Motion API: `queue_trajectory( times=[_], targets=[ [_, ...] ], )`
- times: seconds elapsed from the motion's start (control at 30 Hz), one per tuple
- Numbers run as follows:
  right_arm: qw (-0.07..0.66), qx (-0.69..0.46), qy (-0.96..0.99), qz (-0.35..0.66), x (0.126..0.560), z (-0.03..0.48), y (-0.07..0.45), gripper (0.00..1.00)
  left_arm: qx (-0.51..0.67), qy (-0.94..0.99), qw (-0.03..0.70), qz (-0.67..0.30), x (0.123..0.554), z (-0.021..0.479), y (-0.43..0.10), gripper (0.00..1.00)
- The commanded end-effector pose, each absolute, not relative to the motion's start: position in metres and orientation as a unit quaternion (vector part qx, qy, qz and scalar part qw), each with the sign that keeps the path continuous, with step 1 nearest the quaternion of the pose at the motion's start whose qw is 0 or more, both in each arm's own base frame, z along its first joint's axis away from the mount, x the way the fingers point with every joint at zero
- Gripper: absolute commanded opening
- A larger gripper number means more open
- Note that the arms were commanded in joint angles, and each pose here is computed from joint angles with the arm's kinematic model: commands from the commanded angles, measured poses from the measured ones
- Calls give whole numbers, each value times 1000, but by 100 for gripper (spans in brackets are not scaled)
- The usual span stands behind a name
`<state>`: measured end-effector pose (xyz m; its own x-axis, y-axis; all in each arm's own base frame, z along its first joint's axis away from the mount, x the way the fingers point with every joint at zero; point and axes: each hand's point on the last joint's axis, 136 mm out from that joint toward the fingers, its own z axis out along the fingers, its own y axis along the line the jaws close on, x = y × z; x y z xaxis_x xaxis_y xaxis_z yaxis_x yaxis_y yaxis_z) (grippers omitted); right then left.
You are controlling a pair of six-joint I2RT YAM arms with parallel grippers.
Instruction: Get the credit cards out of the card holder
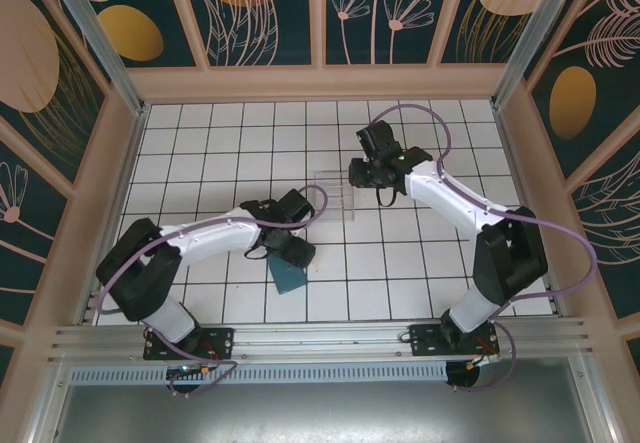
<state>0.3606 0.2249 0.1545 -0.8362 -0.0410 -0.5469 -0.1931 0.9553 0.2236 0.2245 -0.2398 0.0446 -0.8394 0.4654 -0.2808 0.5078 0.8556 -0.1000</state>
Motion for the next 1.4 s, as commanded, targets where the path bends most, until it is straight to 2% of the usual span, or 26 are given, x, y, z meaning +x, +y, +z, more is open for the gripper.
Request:
queue_trajectory(
  times=[0.0, 0.13, 0.27, 0.37, 0.67, 0.83, 0.93, 1.23, 1.37],
  targets=[
    [289, -133, 927, 196, 352, 175, 248, 33, 201, 965, 147, -81, 234, 62, -229, 81],
    [289, -197, 911, 218, 341, 183, 262, 34, 118, 980, 151, -59, 239, 63, -196, 79],
    [290, -236, 897, 235, 334, 187, 270, 35, 24, 988, 148, -34, 232, 53, -155, 70],
    [284, -250, 895, 234, 332, 185, 273, 36, -4, 991, 131, -4, 218, 41, -135, 68],
    [276, -266, 897, 222, 328, 181, 274, 36, -54, 990, 107, 68, 209, 28, -110, 65],
    [270, -278, 894, 223, 320, 177, 275, 36, -28, 997, 71, 25, 201, 14, -128, 59],
    [267, -304, 887, 223, 312, 174, 278, 36, -18, 997, 69, 4, 202, 11, -137, 59],
    [250, -498, 803, 213, 246, 132, 301, 39, 7, 996, 76, -56, 217, 11, -168, 66],
    [228, -565, 763, 213, 214, 110, 310, 39, -4, 994, 101, -36, 224, 15, -159, 67]
  ],
)
